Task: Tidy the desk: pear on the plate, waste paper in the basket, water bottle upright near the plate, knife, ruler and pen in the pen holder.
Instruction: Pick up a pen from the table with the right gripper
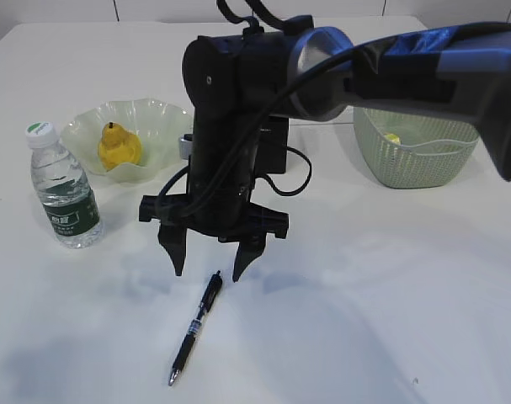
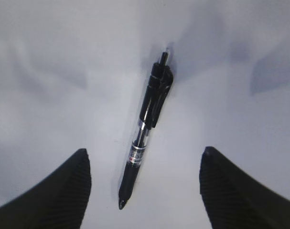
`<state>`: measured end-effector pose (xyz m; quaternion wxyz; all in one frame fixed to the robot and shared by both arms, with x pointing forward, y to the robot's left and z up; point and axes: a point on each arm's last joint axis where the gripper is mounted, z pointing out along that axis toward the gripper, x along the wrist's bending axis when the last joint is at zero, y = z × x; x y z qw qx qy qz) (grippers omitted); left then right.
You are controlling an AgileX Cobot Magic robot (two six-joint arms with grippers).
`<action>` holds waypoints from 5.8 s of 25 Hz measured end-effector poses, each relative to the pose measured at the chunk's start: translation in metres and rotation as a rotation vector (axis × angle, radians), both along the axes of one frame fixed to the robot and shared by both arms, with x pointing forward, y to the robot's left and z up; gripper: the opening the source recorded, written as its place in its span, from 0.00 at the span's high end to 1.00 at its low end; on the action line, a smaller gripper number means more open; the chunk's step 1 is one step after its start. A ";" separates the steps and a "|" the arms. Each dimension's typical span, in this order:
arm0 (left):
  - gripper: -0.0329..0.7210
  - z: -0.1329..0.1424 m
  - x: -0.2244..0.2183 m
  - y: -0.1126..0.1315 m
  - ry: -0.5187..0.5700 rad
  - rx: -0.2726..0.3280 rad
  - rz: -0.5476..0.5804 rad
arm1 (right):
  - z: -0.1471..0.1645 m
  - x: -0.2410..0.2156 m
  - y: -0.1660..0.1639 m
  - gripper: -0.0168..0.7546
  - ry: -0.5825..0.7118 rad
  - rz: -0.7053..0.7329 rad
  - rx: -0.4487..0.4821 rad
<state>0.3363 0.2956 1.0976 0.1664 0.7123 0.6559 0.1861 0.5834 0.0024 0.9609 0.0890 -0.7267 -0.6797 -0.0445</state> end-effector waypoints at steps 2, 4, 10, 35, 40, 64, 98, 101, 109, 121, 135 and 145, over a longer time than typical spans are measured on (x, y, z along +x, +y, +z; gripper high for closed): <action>0.59 0.000 0.000 0.000 0.000 0.000 0.000 | -0.006 0.000 0.001 0.26 0.011 0.001 -0.009; 0.59 0.000 0.000 0.000 0.000 0.000 0.000 | -0.015 0.001 0.002 0.26 0.026 0.000 -0.018; 0.59 0.000 0.000 0.000 0.000 0.000 0.000 | -0.027 0.001 0.003 0.26 0.049 -0.002 -0.031; 0.59 0.000 0.000 0.000 0.000 0.000 0.000 | -0.057 0.001 0.008 0.26 0.119 -0.035 -0.034; 0.59 0.000 0.000 0.000 0.000 0.000 0.000 | -0.059 0.003 0.010 0.26 0.107 -0.044 -0.020; 0.59 0.000 0.000 0.000 0.000 0.000 0.000 | -0.059 0.007 0.010 0.26 0.056 -0.041 -0.042; 0.59 0.000 0.000 0.000 0.000 0.000 0.000 | -0.063 0.007 0.005 0.26 0.052 -0.020 -0.103; 0.59 0.000 0.000 0.000 0.000 0.000 0.000 | -0.063 0.008 0.003 0.26 0.040 -0.011 -0.122; 0.59 0.000 0.000 0.000 0.000 0.004 0.001 | -0.064 0.008 0.000 0.26 0.037 0.000 -0.152; 0.59 0.000 0.000 0.001 -0.002 0.014 0.003 | -0.063 0.006 0.002 0.36 0.069 -0.053 -0.131; 0.59 0.000 0.000 0.003 -0.004 0.036 0.006 | -0.063 0.006 0.002 0.50 0.074 -0.093 -0.137; 0.59 0.000 0.000 0.004 -0.005 0.043 0.008 | -0.063 0.008 0.003 0.75 0.060 -0.096 -0.129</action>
